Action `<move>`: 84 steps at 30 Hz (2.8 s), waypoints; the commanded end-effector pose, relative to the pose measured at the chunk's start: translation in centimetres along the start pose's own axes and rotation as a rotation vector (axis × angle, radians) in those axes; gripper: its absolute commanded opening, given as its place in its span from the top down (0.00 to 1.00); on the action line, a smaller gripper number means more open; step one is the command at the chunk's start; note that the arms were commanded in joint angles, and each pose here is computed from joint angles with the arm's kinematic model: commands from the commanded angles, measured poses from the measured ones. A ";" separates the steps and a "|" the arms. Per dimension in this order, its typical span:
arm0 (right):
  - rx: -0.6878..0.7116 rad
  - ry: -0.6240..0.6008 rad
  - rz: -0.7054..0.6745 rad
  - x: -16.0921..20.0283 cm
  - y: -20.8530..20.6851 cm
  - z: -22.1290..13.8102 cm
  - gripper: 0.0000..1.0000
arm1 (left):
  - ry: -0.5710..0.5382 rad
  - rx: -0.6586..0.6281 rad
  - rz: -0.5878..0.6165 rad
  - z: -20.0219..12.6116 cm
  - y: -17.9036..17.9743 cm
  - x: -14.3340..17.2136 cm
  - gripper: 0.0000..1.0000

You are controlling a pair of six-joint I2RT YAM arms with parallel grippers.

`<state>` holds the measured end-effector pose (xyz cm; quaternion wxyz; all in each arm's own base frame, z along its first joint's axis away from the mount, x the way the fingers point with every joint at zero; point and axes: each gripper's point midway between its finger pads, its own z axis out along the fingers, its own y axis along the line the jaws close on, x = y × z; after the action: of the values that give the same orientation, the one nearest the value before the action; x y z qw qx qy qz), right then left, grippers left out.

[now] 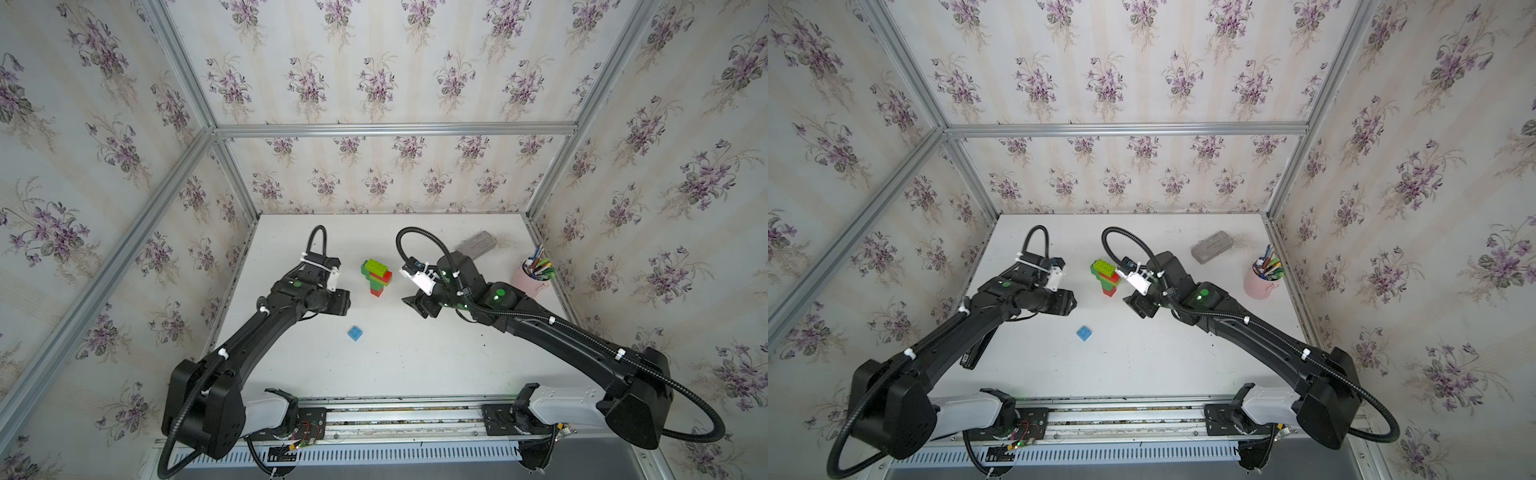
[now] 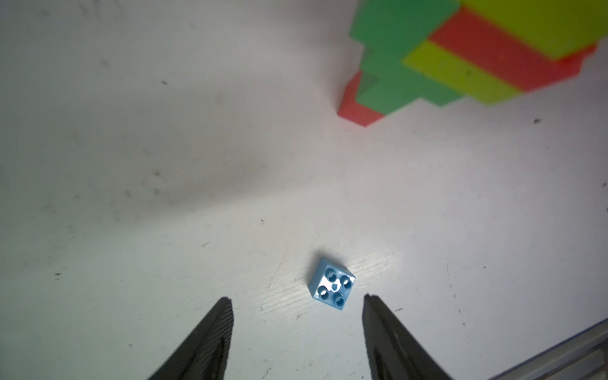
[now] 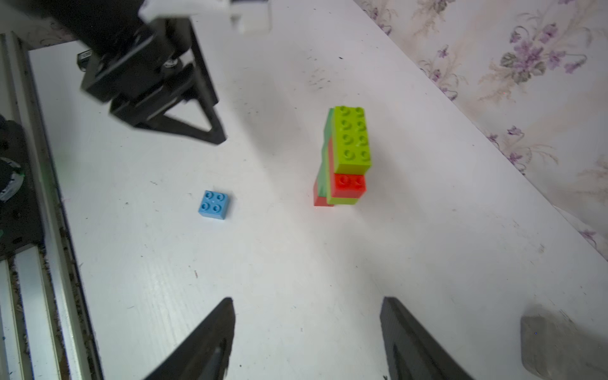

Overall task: Assemble a spoon with lego
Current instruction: Place the lego brick at the center of the board, then pick up the lego brick from the center of the board.

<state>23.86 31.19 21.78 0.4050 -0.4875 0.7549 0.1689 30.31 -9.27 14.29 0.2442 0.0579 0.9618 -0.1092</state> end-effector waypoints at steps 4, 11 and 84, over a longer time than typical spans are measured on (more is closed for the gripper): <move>-0.060 -0.080 0.086 -2.6 7.0 5.4 0.28 | -0.015 -0.005 -0.139 -1.8 6.9 -1.9 0.32; -0.156 0.084 0.147 1.2 12.0 14.8 0.30 | -0.032 -0.011 -0.240 -1.3 11.3 -2.2 0.32; -0.068 0.124 0.102 -4.2 5.2 11.9 0.77 | -0.148 0.169 -0.153 -1.2 6.2 -2.2 0.34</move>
<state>24.23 45.26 13.32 0.3114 -0.4623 0.8060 0.1990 32.21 -1.38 14.03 0.2659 -0.0247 0.9473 -0.1771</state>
